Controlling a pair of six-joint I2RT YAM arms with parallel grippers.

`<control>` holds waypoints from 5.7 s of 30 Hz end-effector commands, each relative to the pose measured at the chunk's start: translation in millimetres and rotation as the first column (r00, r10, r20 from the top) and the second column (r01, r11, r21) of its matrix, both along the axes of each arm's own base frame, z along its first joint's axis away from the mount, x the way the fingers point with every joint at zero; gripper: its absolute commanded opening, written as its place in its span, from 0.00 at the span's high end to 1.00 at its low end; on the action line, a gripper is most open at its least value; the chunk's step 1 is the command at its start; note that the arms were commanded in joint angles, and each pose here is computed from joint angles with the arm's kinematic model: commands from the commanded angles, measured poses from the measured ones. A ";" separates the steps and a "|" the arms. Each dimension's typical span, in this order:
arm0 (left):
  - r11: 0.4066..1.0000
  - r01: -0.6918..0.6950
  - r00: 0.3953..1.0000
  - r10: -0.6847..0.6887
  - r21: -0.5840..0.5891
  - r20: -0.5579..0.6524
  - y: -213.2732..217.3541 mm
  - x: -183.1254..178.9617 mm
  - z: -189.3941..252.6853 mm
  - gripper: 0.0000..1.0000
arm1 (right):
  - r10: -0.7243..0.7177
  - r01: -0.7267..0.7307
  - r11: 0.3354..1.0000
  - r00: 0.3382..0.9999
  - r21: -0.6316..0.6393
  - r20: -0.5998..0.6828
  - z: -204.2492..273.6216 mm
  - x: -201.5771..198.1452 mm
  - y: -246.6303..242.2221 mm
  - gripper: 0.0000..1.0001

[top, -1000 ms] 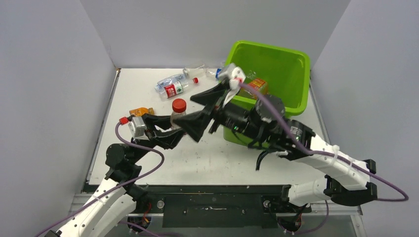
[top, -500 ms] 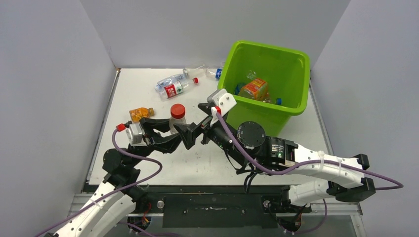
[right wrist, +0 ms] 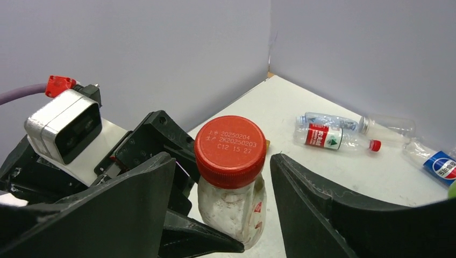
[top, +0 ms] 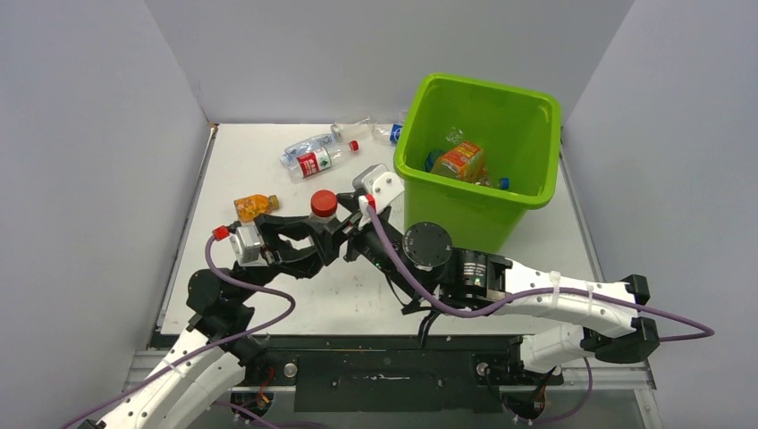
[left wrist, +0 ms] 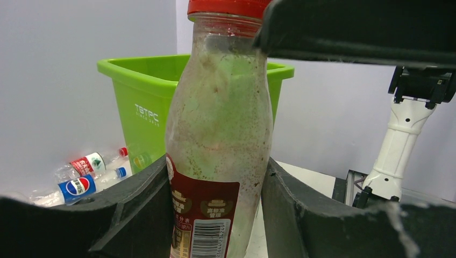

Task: Put the plastic bottles in the bin
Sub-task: Pick up the plastic bottle at the center of the board, then place the plastic bottle in the trash bin, then pick up the plastic bottle at the center of the board.

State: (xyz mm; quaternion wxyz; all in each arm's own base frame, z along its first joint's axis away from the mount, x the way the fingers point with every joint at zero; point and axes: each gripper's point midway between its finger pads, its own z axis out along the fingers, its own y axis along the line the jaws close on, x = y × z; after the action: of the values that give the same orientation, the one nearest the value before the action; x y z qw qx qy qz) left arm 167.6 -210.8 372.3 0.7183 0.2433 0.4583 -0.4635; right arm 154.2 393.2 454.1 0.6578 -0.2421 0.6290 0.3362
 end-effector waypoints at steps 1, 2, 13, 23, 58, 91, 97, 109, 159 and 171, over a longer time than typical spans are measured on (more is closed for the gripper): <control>1.000 -0.009 0.999 0.010 -0.022 0.052 2.8 -4.6 10.4 0.98 | 0.003 -0.002 0.998 1.000 0.070 -0.015 17.0 3.1 4.3 0.38; 1.000 -0.009 0.998 0.010 -0.022 0.055 2.7 -5.1 10.7 0.98 | -0.001 0.002 0.998 1.000 0.069 -0.021 16.0 4.6 4.6 0.42; 0.999 -0.020 0.999 0.021 -0.029 0.044 3.7 -3.9 10.9 0.48 | -0.028 0.029 1.000 0.998 0.009 -0.051 5.2 12.6 -7.4 0.95; 0.973 -0.199 0.980 0.198 -0.115 -0.015 31.3 14.6 20.0 0.04 | -0.325 0.322 0.945 0.945 0.065 0.048 95.1 29.7 -145.9 0.95; 0.850 -0.512 0.846 0.475 -0.121 -0.243 75.9 61.0 7.8 0.04 | -0.660 0.686 0.727 0.687 -0.026 -0.303 -49.0 259.6 -271.2 0.95; 0.583 -0.789 0.480 0.782 0.194 -0.397 123.9 108.7 -48.8 0.04 | -0.409 0.437 0.888 0.892 0.141 -0.191 55.0 130.0 -233.2 0.05; 0.560 -0.800 0.454 0.799 0.215 -0.393 126.5 111.8 -55.2 0.04 | -0.426 0.451 0.882 0.887 0.136 -0.176 56.9 124.3 -241.1 0.06; 0.411 -0.779 0.108 0.832 0.474 -0.543 158.0 147.5 -129.0 0.04 | 0.049 -0.033 0.972 0.997 0.234 -0.063 42.6 40.6 -193.7 0.06; 0.156 -0.744 -0.640 0.116 0.650 -0.760 271.5 265.9 -326.9 0.17 | 0.140 -0.113 0.952 0.987 0.284 -0.079 -5.9 17.4 -191.2 0.06; 0.259 -0.841 -0.444 0.174 0.476 -0.879 255.5 262.6 -281.3 0.66 | 0.123 -0.087 0.955 0.986 0.284 -0.112 -7.7 18.0 -194.4 0.06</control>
State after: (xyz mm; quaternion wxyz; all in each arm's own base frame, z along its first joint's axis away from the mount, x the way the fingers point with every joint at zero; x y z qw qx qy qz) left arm 412.6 49.4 33.8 0.2855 -0.6522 0.7019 -0.0199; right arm 171.7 202.0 435.1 0.6114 -0.1627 0.6134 0.4726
